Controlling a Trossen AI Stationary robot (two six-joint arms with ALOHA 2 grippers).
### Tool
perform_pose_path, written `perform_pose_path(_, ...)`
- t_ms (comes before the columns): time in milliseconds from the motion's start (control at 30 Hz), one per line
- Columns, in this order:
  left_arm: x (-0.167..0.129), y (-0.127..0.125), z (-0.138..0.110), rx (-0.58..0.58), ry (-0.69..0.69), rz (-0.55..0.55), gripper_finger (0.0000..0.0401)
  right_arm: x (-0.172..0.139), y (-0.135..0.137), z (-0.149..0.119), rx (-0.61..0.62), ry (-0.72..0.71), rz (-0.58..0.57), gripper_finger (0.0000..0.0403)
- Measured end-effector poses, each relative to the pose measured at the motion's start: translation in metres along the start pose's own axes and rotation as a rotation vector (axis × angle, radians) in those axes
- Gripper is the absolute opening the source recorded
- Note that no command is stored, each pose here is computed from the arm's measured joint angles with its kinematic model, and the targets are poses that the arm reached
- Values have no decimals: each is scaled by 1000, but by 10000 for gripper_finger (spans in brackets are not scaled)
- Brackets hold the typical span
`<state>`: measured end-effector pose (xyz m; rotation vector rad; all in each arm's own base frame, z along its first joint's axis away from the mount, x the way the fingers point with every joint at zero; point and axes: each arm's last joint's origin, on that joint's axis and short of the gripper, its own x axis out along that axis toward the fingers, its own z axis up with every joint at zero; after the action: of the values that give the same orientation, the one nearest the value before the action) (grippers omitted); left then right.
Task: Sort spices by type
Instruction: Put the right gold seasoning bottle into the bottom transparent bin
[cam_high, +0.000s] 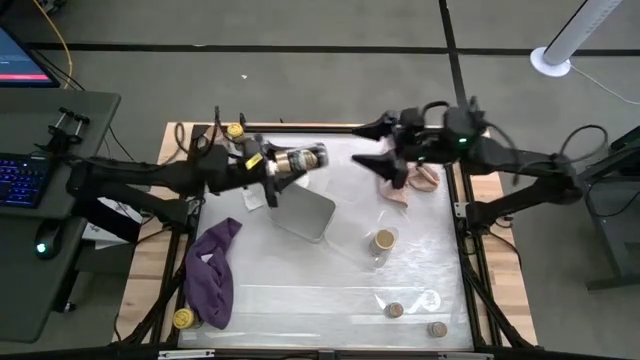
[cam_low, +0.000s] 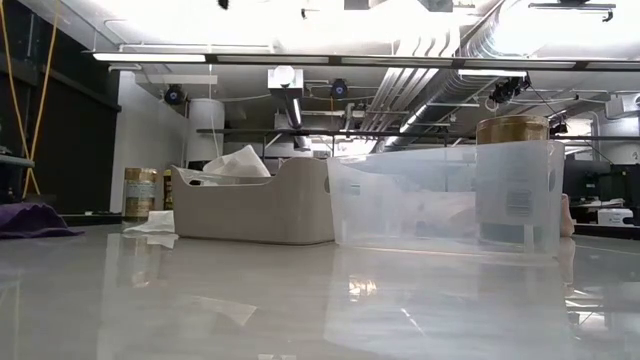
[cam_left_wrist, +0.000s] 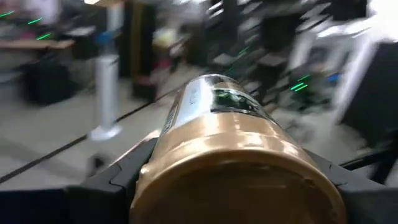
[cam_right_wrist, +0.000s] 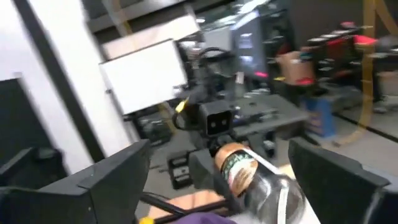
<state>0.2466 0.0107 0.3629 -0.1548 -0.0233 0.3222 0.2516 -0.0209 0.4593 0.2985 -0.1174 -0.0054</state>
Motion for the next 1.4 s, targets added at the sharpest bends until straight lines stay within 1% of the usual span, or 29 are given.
perform_pose_path(67, -5, 10, 3, -42, 97, 73, 248, -16, 0, 7, 2, 1, -62, 376)
perform_pose_path(100, -4, 14, 6, -57, 151, 83, 248, -24, 0, 9, 1, 5, -90, 376)
perform_pose_path(167, 4, 14, 10, -48, 263, 57, 248, -39, 1, 14, -3, 5, -139, 376)
perform_pose_path(233, 19, 6, 14, -20, 348, 11, 247, -51, 2, 17, -13, 1, -191, 377)
perform_pose_path(267, 29, 1, 15, 7, 394, -14, 247, -56, 2, 19, -15, -3, -212, 377)
perform_pose_path(367, 61, -19, 13, 141, 542, -97, 247, -69, 3, 22, -14, -8, -259, 377)
perform_pose_path(467, 90, -34, 2, 284, 702, -152, 248, -76, 2, 21, -19, 8, -293, 377)
perform_pose_path(533, 108, -44, -9, 362, 780, -195, 247, -76, 1, 19, -19, 30, -301, 377)
perform_pose_path(600, 124, -52, -19, 409, 826, -240, 247, -74, 0, 15, -16, 68, -313, 378)
perform_pose_path(700, 144, -62, -37, 426, 873, -278, 247, -71, -2, 9, -7, 121, -330, 378)
perform_pose_path(800, 159, -69, -57, 445, 917, -292, 247, -68, -4, 3, -9, 168, -345, 378)
perform_pose_path(1033, 172, -73, -98, 472, 1052, -294, 247, -61, -7, -3, -13, 209, -356, 378)
perform_pose_path(1400, 189, -72, -148, 487, 1151, -285, 247, -60, -8, -6, -11, 230, -362, 378)
